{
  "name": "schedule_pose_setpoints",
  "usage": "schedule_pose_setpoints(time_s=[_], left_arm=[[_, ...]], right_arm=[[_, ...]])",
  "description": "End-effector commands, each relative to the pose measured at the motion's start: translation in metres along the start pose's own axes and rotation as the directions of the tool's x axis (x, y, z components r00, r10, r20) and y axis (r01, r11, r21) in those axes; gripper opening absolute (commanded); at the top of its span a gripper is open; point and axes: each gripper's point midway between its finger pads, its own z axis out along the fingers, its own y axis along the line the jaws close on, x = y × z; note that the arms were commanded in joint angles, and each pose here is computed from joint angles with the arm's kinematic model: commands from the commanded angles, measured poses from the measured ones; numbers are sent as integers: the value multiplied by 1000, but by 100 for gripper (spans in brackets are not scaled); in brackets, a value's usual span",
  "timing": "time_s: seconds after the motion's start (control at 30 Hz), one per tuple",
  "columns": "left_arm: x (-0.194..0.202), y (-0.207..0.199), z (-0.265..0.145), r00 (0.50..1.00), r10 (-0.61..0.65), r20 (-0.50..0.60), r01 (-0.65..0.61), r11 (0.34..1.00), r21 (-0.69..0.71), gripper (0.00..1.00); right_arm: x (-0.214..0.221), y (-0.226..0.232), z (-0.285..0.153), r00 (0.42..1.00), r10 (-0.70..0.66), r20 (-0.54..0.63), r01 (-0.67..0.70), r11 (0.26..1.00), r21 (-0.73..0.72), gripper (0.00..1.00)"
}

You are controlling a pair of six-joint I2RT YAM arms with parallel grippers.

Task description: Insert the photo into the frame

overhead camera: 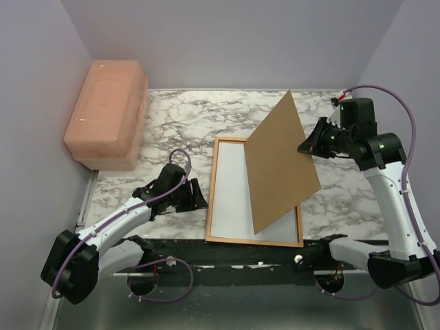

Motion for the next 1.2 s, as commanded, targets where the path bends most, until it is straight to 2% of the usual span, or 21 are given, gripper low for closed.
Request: schedule_pose_setpoints(time_s=[0.0,0.27,0.43,0.67,0.7,0.77,0.83,1.03,1.17], left_arm=[[-5,-1,-2,1000,16,11,-16,1000,-10,56],[-10,-9,-9,1000,15,26,-15,1000,15,57],[-14,-18,-19,999,18,50,-20,999,41,58],[-18,-33,-33,997,22,74,-29,995,92,60],[-19,-36,-36,997,25,79,-33,994,104,61],[-21,-42,-40,996,24,90,-36,991,127,71],[-23,-50,-45,995,26,97,-41,987,156,76],[-24,-63,-52,995,22,96,-42,976,212,79],[-24,-73,-58,995,22,95,-46,965,259,79]], right_arm=[[-12,-8,-7,997,-42,63,39,998,54,1],[-16,-3,0,997,-63,54,60,997,54,0],[-7,20,16,998,-60,14,61,997,-53,1],[16,43,46,996,-74,-55,68,991,-112,1],[21,47,51,994,-88,-63,81,991,-107,1],[31,53,60,990,-114,-87,105,990,-97,1],[41,61,68,984,-140,-110,130,987,-96,1],[50,86,76,975,-195,-111,179,974,-138,8],[60,115,75,966,-232,-111,204,953,-222,23]])
